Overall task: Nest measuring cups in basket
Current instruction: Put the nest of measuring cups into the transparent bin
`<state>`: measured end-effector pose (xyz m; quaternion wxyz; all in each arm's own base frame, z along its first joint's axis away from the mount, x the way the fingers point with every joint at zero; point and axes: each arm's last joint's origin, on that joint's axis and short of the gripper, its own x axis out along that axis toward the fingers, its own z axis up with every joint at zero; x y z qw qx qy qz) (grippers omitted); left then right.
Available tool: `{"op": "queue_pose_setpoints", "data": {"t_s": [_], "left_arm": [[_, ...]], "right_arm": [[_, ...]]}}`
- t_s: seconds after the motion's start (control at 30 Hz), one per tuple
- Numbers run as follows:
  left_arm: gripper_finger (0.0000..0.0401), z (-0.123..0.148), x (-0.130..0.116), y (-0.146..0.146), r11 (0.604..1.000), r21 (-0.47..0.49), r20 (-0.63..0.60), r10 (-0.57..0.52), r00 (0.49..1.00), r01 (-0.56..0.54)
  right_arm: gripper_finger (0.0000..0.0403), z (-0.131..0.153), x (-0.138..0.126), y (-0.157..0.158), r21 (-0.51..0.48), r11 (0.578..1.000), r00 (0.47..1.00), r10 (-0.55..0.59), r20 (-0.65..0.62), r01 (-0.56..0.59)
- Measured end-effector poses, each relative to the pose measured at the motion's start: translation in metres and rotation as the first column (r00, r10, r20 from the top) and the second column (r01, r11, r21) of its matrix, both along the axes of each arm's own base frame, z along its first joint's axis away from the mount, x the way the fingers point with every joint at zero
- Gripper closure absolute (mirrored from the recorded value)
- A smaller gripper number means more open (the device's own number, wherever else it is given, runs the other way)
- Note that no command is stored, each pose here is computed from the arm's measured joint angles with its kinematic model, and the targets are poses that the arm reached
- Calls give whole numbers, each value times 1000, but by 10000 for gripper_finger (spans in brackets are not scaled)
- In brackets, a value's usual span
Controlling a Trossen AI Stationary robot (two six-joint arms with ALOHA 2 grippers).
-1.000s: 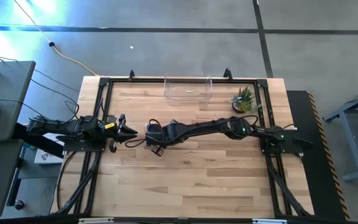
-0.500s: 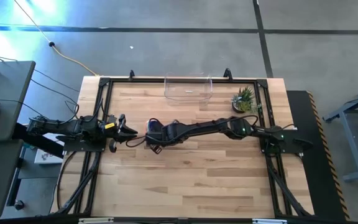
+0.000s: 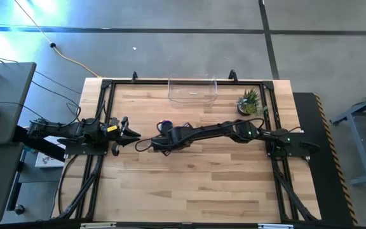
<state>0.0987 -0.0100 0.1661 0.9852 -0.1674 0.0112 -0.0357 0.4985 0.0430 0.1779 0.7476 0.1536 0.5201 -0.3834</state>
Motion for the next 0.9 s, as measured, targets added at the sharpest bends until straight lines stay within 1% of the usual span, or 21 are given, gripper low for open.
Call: {"op": "queue_pose_setpoints", "data": {"t_s": [0.23, 0.43, 0.9], "left_arm": [[330, 0, 0, 0, 1000, 0, 0, 0, 1000, 0], [330, 0, 0, 0, 1000, 0, 0, 0, 1000, 0], [330, 0, 0, 0, 1000, 0, 0, -1, 1000, 1]], "right_arm": [[285, 0, -10, 8, -29, 999, 997, -36, -66, 34], [285, 0, -12, 13, -33, 999, 996, -22, -89, 19], [286, 12, -16, 11, -71, 994, 989, 77, -130, -86]]}}
